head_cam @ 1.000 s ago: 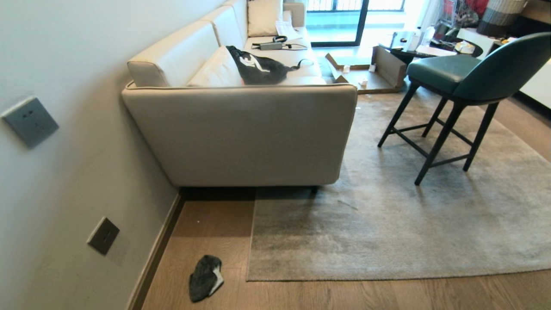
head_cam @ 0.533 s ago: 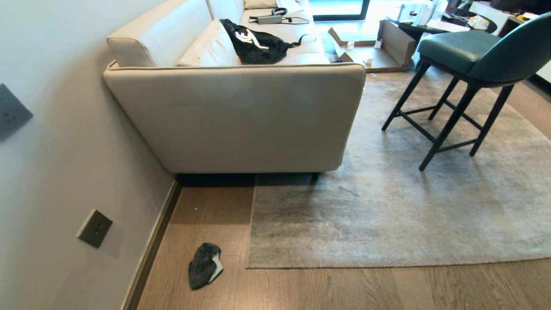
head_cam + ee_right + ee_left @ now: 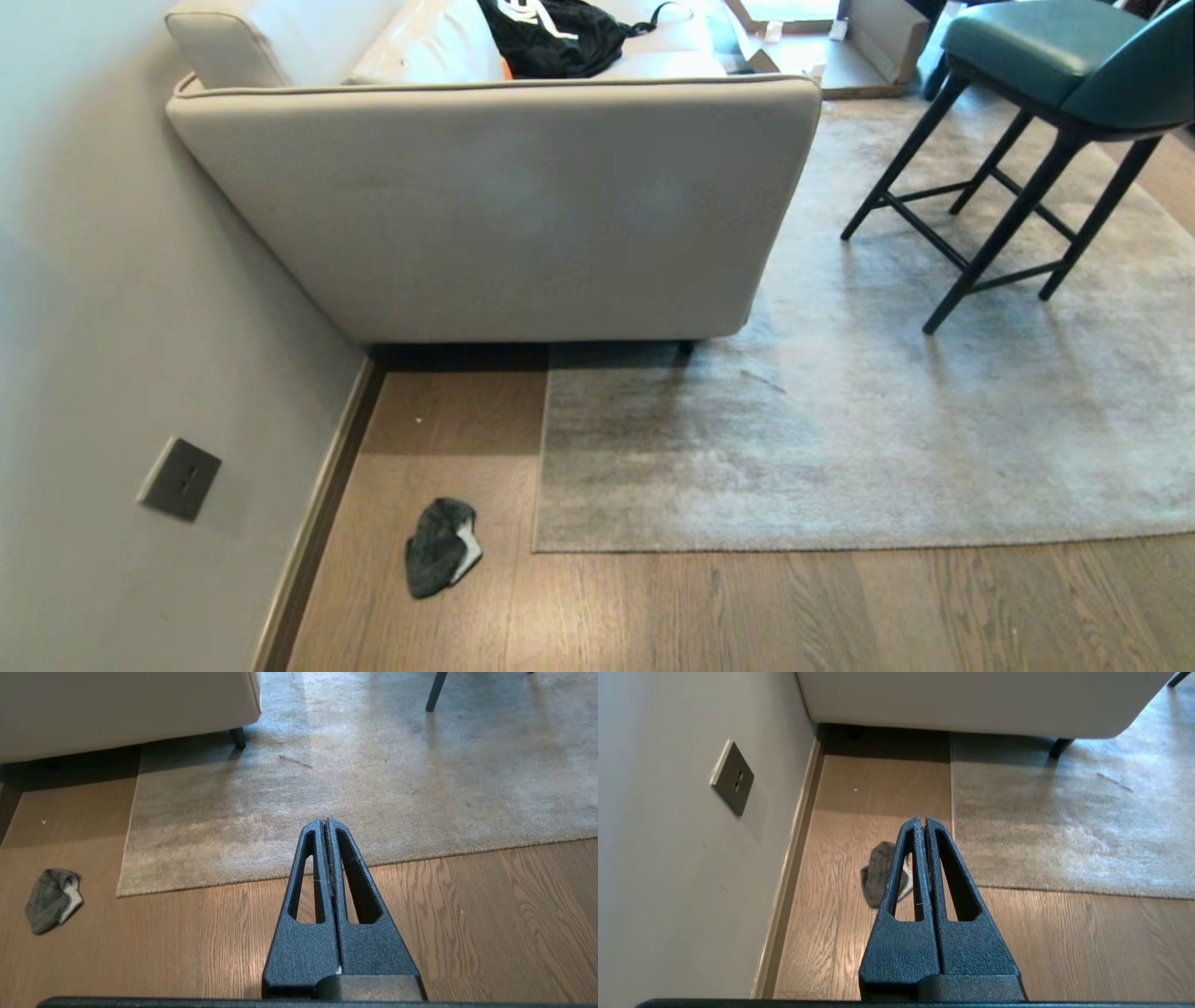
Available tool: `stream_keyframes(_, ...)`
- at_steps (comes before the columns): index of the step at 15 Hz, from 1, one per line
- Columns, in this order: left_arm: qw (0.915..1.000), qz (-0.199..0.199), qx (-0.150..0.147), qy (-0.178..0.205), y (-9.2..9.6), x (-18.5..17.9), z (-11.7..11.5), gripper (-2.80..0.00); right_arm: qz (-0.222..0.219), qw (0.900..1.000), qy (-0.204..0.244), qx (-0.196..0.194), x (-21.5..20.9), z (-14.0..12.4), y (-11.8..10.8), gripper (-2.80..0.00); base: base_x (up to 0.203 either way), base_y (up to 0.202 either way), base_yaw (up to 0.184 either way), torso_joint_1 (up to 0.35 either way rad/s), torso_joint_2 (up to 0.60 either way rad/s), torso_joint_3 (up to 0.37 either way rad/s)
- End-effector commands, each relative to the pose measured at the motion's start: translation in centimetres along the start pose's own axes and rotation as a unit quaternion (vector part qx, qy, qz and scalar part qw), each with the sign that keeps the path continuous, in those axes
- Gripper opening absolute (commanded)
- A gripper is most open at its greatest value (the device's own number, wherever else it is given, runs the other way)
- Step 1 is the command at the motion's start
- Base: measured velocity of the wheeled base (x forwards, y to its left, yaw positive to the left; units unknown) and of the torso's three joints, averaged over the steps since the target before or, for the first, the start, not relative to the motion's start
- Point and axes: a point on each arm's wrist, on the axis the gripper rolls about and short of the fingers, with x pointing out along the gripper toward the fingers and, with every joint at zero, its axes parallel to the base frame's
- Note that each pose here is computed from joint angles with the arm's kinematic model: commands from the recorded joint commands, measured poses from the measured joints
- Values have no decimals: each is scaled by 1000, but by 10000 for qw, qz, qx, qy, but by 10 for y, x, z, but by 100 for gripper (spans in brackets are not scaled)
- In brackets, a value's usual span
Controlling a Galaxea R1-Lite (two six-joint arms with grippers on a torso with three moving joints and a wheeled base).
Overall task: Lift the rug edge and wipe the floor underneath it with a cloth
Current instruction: Pick up the rag
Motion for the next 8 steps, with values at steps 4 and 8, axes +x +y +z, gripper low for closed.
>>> stream_keyframes(4,10000,1,-1,-3,0,0,0,-280,-2,10000,7,4,0,0,0,-280,0,0,0,7,3,-192)
stream_keyframes(8,10000,8,-1,-3,0,0,0,-280,0,10000,-7,4,0,0,0,-280,0,0,0,1,3,-193)
